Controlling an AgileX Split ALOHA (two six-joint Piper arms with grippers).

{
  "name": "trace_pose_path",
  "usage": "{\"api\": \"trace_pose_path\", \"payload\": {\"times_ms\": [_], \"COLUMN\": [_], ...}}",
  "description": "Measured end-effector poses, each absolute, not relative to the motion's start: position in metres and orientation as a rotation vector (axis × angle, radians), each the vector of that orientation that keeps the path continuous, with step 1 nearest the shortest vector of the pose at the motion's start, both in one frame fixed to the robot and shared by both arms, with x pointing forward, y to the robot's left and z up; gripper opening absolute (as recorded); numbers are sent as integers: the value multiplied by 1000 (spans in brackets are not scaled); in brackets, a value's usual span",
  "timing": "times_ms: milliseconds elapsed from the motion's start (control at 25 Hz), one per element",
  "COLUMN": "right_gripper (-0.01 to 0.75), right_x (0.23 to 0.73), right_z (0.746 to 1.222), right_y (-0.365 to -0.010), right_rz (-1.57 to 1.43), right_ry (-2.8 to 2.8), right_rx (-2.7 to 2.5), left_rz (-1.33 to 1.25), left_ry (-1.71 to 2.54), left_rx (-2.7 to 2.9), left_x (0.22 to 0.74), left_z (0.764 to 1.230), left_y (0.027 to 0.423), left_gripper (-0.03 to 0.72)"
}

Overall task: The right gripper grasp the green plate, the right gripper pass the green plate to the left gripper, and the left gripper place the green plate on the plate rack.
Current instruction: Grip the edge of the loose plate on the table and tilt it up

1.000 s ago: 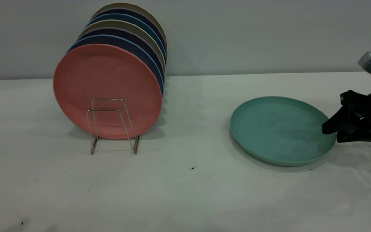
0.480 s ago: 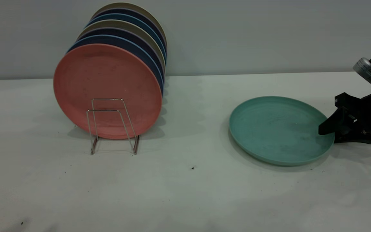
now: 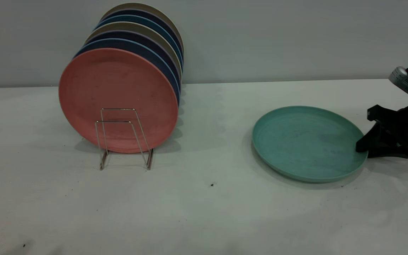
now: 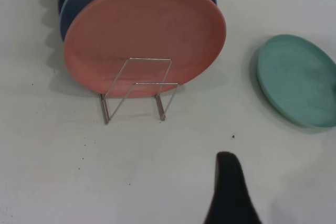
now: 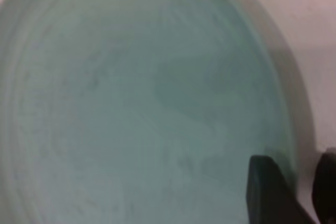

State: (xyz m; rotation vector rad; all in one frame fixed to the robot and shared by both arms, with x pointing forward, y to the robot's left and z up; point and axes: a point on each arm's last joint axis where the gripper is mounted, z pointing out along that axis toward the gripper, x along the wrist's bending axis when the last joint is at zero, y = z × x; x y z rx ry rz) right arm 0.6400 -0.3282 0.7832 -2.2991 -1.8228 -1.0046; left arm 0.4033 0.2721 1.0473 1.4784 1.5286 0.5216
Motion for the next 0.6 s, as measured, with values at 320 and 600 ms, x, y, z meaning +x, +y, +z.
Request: {"api": "trace_pose_path", "payload": {"times_ms": [320,600], "right_gripper": [57,11], "right_x": [639,637], "right_z": [779,789], "right_y": [-326,-325], "right_rz": [-1007,-974], "right_ry": [-1804,-1950], "right_rx": [-2285,-2184], "left_rz": [516,391], "left_ry": [1535,1622], "left_rx": [1483,1556], "left_x": [405,419], "left_z": [1046,1024], "left_y": [272,269], "left_gripper": [524,496]}}
